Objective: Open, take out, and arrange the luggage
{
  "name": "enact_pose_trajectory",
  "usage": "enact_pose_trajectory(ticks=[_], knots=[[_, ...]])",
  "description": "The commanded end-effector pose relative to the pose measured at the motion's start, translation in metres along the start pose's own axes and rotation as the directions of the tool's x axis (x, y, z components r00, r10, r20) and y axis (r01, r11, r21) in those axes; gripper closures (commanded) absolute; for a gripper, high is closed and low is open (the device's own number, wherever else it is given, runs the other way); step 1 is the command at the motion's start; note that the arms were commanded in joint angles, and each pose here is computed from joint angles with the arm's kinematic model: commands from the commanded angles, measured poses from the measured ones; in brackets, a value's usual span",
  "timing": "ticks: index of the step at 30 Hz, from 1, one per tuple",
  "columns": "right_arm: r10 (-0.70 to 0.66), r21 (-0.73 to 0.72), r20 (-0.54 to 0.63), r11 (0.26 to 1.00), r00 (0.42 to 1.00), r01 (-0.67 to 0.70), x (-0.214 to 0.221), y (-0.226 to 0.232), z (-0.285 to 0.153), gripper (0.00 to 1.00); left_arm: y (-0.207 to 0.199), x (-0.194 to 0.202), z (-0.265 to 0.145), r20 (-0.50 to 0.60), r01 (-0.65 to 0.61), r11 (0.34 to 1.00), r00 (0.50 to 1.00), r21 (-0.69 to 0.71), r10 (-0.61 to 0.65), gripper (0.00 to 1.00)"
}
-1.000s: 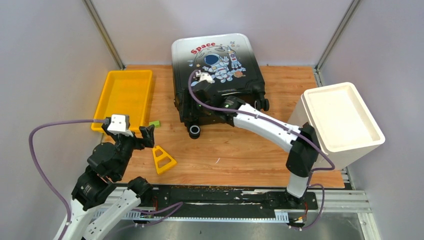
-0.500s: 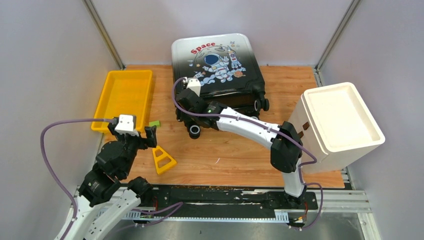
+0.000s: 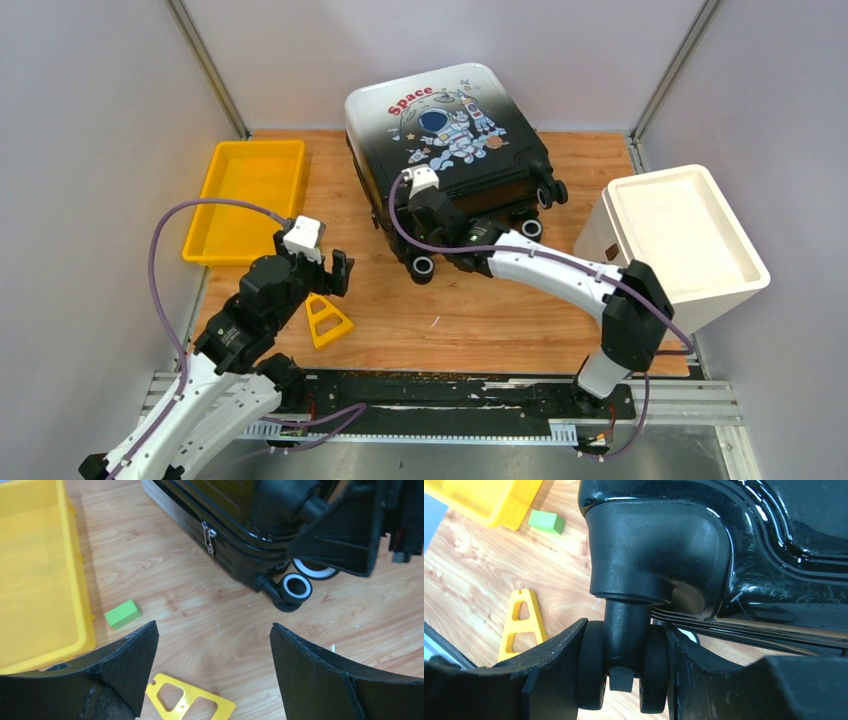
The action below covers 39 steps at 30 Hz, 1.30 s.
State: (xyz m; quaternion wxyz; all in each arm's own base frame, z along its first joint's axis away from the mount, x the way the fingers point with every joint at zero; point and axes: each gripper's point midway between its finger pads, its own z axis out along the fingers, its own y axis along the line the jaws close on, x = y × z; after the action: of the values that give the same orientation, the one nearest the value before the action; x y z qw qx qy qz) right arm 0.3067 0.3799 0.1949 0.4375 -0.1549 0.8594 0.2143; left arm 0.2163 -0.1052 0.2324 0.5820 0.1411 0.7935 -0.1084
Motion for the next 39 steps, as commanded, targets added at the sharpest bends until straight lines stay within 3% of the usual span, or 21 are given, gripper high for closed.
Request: enact_pose_trajectory(ticks=[1, 6, 9, 13, 14, 15, 21, 25, 28, 29, 30, 35, 39], knots=[[-0.106, 0.019, 0.059, 0.994, 0.993, 0.106, -0.018, -0.042, -0.027, 1.00, -0.012, -0.035, 0.012, 0.125, 0.090, 0.995, 0.988, 0.041, -0.094, 0.12], [-0.156, 0.006, 0.082, 0.988, 0.984, 0.156, -0.013, -0.068, -0.053, 1.00, -0.019, -0.031, 0.032, 0.063, 0.087, 0.995, 0.994, 0.040, -0.090, 0.11], [-0.142, -0.028, 0.127, 0.989, 0.982, 0.146, -0.019, -0.078, -0.068, 1.00, -0.041, -0.023, 0.046, 0.057, -0.009, 0.986, 0.998, 0.166, 0.000, 0.13], [-0.131, -0.089, 0.142, 0.986, 0.981, 0.144, -0.017, -0.073, -0.073, 1.00, -0.042, -0.029, 0.063, 0.134, 0.003, 0.985, 0.991, 0.171, -0.026, 0.33], [-0.125, -0.094, 0.137, 0.986, 0.983, 0.139, -0.015, -0.072, -0.072, 1.00, -0.041, -0.035, 0.069, 0.198, 0.015, 0.986, 0.979, 0.163, -0.048, 0.38], [-0.120, -0.100, 0.134, 0.986, 0.984, 0.133, -0.015, -0.071, -0.072, 1.00, -0.039, -0.033, 0.075, 0.214, 0.030, 0.989, 0.975, 0.147, -0.061, 0.39], [-0.093, -0.170, 0.125, 0.979, 0.988, 0.113, -0.013, -0.058, -0.072, 0.99, -0.058, -0.003, 0.103, 0.375, 0.027, 0.969, 0.919, 0.245, -0.120, 0.35], [-0.077, -0.208, 0.122, 0.973, 0.990, 0.101, -0.013, -0.051, -0.073, 0.99, -0.062, 0.019, 0.121, 0.393, -0.055, 0.969, 0.919, 0.243, -0.046, 0.34], [-0.072, -0.235, 0.119, 0.967, 0.990, 0.099, -0.013, -0.046, -0.074, 0.98, -0.070, 0.012, 0.125, 0.481, -0.095, 0.959, 0.876, 0.266, -0.046, 0.31], [-0.072, -0.241, 0.120, 0.966, 0.990, 0.100, -0.013, -0.045, -0.075, 0.98, -0.076, 0.026, 0.131, 0.458, -0.115, 0.949, 0.888, 0.294, -0.034, 0.30], [-0.073, -0.249, 0.122, 0.963, 0.990, 0.102, -0.013, -0.043, -0.076, 0.98, -0.079, 0.017, 0.128, 0.508, -0.133, 0.943, 0.860, 0.305, -0.043, 0.29], [-0.081, -0.280, 0.136, 0.953, 0.987, 0.117, -0.018, -0.038, -0.084, 0.97, -0.102, 0.053, 0.151, 0.450, -0.229, 0.892, 0.893, 0.390, 0.033, 0.31], [-0.082, -0.296, 0.139, 0.947, 0.987, 0.120, -0.018, -0.035, -0.087, 0.96, -0.095, 0.053, 0.154, 0.474, -0.289, 0.896, 0.874, 0.336, 0.105, 0.30]])
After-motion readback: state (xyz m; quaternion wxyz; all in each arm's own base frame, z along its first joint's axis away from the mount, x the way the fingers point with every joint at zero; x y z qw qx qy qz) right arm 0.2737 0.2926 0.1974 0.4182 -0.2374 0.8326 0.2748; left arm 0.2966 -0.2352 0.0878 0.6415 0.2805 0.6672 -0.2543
